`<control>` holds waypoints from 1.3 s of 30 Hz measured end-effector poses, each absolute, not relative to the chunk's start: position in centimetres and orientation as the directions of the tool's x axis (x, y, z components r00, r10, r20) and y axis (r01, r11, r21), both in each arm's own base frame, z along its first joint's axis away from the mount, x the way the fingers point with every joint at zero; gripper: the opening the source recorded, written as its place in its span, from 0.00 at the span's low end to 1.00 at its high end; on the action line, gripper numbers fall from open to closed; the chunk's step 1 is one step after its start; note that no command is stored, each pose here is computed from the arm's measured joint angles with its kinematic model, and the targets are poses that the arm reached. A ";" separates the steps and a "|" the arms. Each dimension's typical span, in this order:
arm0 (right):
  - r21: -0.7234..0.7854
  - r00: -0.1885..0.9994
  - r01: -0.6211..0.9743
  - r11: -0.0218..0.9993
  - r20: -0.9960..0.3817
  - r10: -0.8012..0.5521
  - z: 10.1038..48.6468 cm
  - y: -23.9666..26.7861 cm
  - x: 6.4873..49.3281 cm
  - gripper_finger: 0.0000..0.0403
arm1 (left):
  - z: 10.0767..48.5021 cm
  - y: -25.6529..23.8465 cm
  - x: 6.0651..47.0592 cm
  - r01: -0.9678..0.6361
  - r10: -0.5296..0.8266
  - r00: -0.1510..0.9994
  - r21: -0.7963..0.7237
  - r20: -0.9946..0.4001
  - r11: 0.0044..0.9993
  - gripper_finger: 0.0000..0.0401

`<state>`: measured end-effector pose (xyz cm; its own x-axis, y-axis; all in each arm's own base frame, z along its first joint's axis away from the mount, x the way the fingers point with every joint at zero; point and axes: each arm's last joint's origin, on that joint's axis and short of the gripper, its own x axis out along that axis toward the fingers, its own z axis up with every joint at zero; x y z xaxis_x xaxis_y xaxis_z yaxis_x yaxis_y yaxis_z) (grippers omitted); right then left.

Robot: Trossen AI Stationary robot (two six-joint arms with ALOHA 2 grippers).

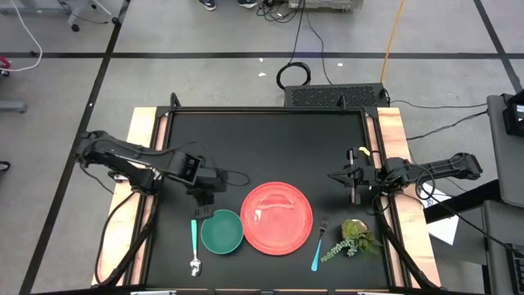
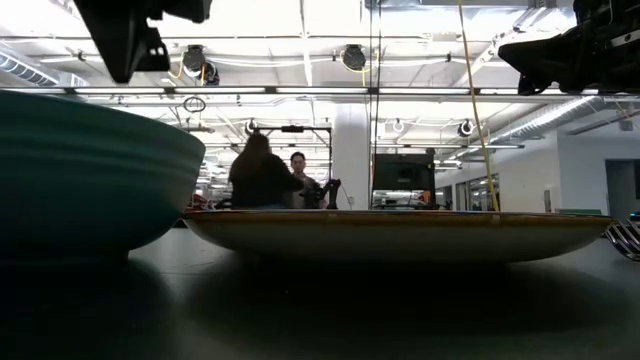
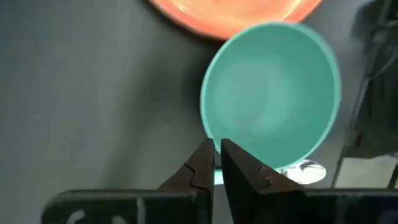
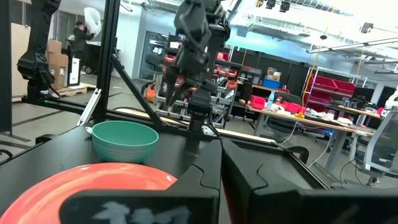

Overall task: Set table place
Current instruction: Put the green bowl on the orange plate

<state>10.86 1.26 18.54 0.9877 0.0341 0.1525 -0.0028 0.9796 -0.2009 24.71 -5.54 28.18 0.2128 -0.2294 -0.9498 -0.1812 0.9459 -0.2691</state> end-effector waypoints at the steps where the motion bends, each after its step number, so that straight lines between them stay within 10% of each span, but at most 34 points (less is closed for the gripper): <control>1: -0.201 0.988 -0.003 0.980 0.153 0.034 18.5 1.3 10.9 0.00 | 27.9 -5.7 24.9 -0.179 -0.228 0.203 -0.265 -0.952 0.947 0.08; 29: -0.203 0.990 -0.005 0.979 0.140 0.034 18.4 1.3 10.9 0.00 | 25.3 -9.3 27.9 -0.041 -0.229 0.261 -0.248 -0.938 0.968 0.09; 39: -0.203 0.990 -0.006 0.979 0.139 0.035 18.4 1.3 10.9 0.00 | 25.3 -9.1 27.9 -0.063 -0.266 0.249 -0.289 -0.931 0.955 0.40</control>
